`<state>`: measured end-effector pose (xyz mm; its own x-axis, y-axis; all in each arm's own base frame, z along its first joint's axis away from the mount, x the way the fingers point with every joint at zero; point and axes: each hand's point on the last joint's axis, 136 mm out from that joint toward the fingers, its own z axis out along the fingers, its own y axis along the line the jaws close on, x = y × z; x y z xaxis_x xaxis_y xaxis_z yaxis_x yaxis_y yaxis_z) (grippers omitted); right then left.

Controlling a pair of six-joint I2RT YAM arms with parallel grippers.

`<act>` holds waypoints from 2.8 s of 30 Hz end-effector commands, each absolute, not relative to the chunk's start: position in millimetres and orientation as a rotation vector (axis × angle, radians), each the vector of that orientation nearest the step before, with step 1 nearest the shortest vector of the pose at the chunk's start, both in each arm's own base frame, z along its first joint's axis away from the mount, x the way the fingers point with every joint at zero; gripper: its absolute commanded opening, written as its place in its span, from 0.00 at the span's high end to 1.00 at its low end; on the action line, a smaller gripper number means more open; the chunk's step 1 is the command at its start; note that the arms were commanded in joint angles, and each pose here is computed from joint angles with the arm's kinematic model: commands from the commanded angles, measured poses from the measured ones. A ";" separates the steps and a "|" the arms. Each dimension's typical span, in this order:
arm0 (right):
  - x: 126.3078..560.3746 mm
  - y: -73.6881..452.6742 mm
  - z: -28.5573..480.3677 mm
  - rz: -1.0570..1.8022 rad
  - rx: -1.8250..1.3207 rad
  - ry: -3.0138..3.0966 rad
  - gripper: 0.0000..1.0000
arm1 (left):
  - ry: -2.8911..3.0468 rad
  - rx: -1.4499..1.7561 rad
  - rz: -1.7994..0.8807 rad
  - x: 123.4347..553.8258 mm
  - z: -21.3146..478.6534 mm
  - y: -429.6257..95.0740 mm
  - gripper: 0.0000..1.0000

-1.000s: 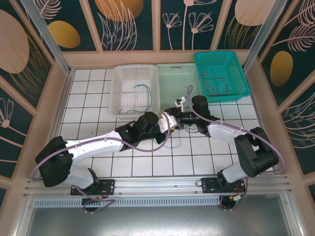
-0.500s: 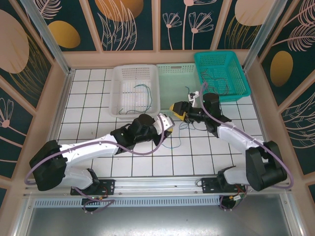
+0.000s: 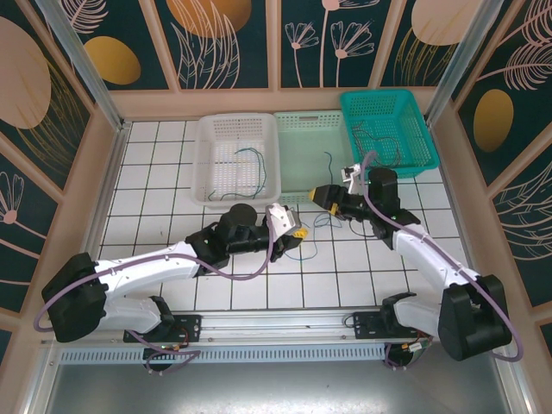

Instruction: Untangle the cables

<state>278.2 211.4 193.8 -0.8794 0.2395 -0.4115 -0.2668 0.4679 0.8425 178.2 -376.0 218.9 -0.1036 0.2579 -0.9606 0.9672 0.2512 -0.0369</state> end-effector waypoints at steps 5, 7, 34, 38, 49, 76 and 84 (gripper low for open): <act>236.0 220.3 187.4 1.530 -0.358 2.158 0.35 | 1.432 1.125 -1.015 170.3 257.9 -371.6 0.92; 230.9 220.2 189.6 1.525 -0.409 2.119 0.34 | 1.426 1.120 -1.025 169.5 260.0 -370.9 0.91; 201.0 240.4 203.9 1.689 -0.679 1.999 0.37 | 1.448 1.166 -1.087 170.8 255.9 -389.7 0.91; 203.5 247.2 199.9 1.677 -0.697 2.015 0.46 | 1.443 1.173 -1.098 170.4 257.2 -391.6 0.91; 260.0 241.0 189.3 1.348 -0.534 2.062 1.00 | 1.439 1.196 -1.148 163.2 256.7 -394.5 0.91; 445.9 163.5 247.1 0.511 -0.195 1.753 1.00 | 1.819 0.951 -0.451 328.4 218.4 -384.8 0.52; 526.2 163.2 226.1 0.490 -0.238 1.809 1.00 | 1.927 0.876 -0.262 387.5 205.2 -400.2 0.31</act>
<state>503.7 164.0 225.5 -0.3064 0.1185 -0.9445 -0.3869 0.8910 0.2373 375.0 -415.7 227.9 -0.2128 0.3918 -0.8951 0.7305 0.6722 0.1206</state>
